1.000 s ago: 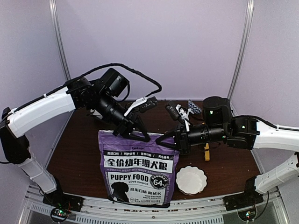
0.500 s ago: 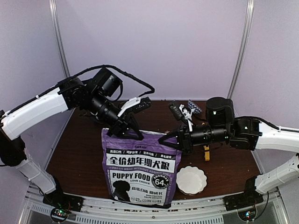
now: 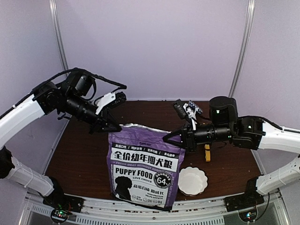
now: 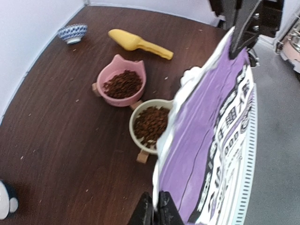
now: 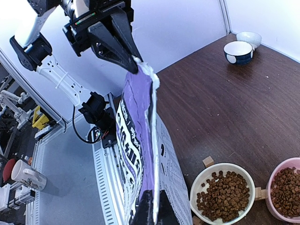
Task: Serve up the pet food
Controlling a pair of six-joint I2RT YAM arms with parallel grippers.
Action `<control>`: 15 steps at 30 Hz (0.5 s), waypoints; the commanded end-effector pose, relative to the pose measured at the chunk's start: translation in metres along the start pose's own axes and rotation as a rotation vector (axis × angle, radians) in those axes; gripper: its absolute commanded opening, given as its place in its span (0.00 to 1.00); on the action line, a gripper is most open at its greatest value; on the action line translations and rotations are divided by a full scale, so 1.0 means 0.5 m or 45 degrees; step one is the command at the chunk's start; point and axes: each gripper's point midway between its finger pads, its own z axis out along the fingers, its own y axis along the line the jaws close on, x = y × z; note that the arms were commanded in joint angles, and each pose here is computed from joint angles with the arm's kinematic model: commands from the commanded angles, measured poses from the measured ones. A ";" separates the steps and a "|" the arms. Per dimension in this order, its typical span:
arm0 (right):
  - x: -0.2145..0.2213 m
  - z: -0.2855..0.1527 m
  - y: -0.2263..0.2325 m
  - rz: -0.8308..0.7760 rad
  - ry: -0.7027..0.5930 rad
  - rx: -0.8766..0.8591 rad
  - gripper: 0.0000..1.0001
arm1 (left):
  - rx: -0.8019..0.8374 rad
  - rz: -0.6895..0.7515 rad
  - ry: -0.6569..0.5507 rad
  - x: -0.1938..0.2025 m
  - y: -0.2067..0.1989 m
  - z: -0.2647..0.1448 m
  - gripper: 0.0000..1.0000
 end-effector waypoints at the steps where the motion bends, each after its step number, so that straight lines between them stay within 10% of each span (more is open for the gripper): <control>1: -0.093 -0.068 0.016 -0.060 -0.208 0.019 0.00 | -0.319 -0.079 0.191 0.087 0.090 -0.048 0.09; 10: -0.088 -0.068 0.020 -0.067 -0.207 -0.009 0.00 | -0.488 -0.115 0.190 0.078 0.145 -0.095 0.01; 15: -0.088 -0.054 0.031 -0.064 -0.183 -0.064 0.00 | -0.323 -0.106 -0.038 -0.038 0.112 -0.109 0.41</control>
